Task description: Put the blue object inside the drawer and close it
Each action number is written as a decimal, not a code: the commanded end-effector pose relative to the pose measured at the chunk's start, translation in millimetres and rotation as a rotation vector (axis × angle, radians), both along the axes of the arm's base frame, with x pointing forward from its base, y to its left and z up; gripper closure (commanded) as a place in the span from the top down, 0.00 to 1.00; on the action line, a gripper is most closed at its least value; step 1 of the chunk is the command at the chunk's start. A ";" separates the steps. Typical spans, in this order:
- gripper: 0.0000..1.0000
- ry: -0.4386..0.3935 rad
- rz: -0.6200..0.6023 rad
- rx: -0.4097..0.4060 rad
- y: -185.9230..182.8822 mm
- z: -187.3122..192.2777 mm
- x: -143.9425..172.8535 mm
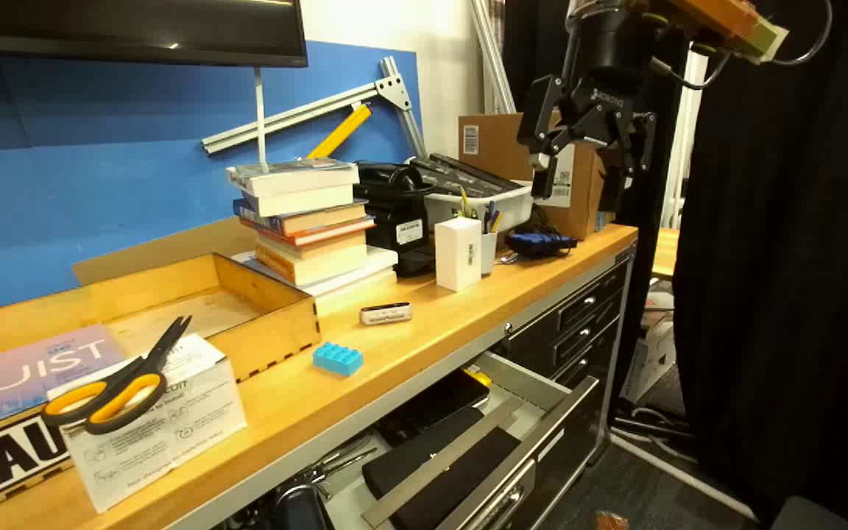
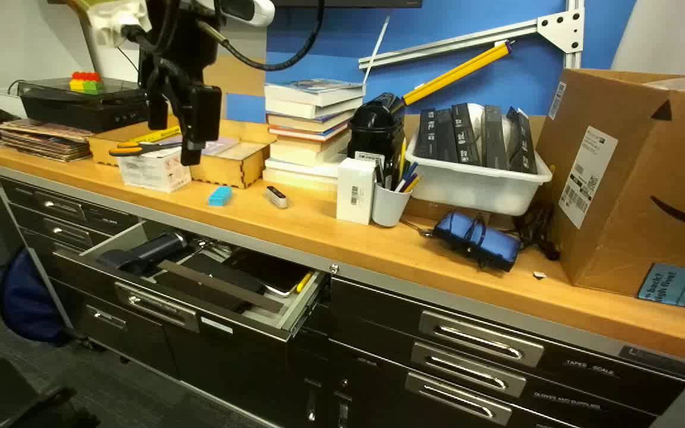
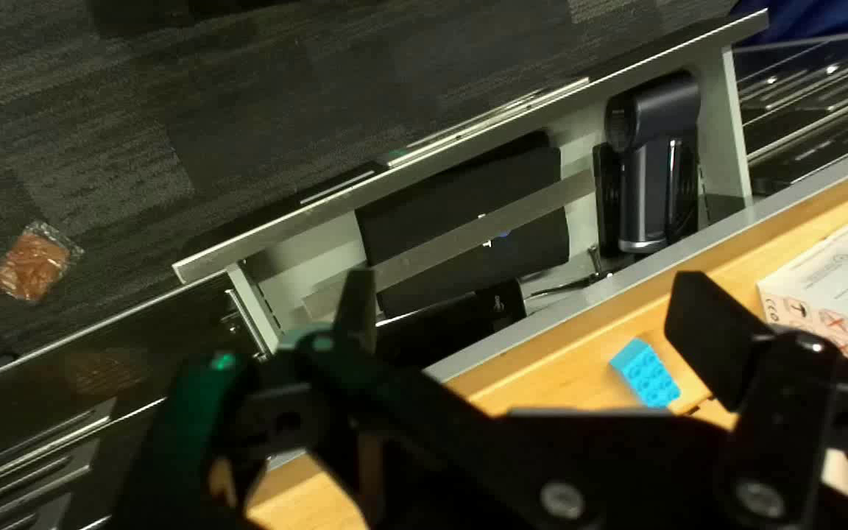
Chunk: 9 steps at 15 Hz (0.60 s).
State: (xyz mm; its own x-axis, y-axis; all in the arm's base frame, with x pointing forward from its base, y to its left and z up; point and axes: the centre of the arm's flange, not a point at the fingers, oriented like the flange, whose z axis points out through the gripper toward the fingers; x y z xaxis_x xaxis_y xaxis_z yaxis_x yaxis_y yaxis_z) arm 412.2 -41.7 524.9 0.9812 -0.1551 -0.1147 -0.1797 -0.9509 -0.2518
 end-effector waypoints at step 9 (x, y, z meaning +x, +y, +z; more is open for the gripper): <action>1.00 -0.014 -0.001 -0.001 -0.4 6.5 0.5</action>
State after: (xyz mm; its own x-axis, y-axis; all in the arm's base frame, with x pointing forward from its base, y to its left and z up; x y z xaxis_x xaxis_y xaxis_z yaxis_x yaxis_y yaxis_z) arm 412.7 -42.1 531.4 0.9827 -0.1558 -0.1005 -0.1767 -0.9511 -0.2532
